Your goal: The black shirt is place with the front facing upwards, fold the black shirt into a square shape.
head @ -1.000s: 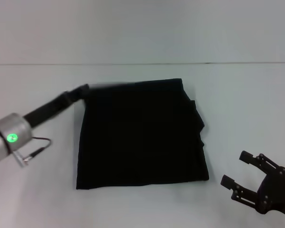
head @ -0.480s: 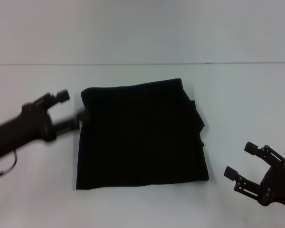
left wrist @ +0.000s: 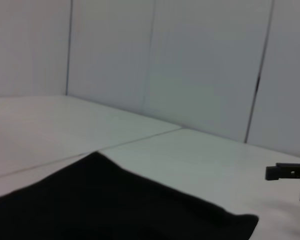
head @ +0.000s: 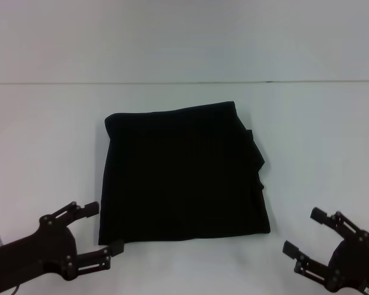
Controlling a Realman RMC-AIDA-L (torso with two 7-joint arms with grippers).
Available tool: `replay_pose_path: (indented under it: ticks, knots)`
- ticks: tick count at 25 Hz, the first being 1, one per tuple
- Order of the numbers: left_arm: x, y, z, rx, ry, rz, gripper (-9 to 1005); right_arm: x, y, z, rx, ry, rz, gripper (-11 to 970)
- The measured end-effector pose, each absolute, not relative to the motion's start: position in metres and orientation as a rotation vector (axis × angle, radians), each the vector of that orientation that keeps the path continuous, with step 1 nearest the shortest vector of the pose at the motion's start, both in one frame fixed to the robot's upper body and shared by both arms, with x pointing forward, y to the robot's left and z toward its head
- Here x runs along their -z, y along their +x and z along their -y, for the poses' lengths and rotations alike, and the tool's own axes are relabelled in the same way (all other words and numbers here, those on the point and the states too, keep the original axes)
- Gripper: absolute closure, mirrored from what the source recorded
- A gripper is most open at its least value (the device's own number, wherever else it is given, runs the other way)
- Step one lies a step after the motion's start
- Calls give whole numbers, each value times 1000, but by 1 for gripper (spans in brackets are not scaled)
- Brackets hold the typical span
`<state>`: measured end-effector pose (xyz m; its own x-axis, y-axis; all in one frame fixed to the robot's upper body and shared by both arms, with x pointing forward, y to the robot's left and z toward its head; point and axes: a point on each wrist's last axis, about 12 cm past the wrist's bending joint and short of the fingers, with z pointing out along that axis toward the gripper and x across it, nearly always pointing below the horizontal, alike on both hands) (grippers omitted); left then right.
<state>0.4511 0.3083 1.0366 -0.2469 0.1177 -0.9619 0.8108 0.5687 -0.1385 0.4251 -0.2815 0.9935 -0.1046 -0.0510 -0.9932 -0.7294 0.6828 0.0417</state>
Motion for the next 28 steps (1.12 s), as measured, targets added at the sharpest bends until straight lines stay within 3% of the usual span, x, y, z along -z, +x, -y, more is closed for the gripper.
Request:
replay_pose_path:
  ticks: [7, 28]
  knots:
    - [-1029, 446, -321, 753, 631, -1749, 47, -986, 422, 279, -642, -642, -1638, 40]
    - [-1025, 451, -319, 747, 685, -1793, 47, -989, 432, 276, -632, -645, -1632, 40]
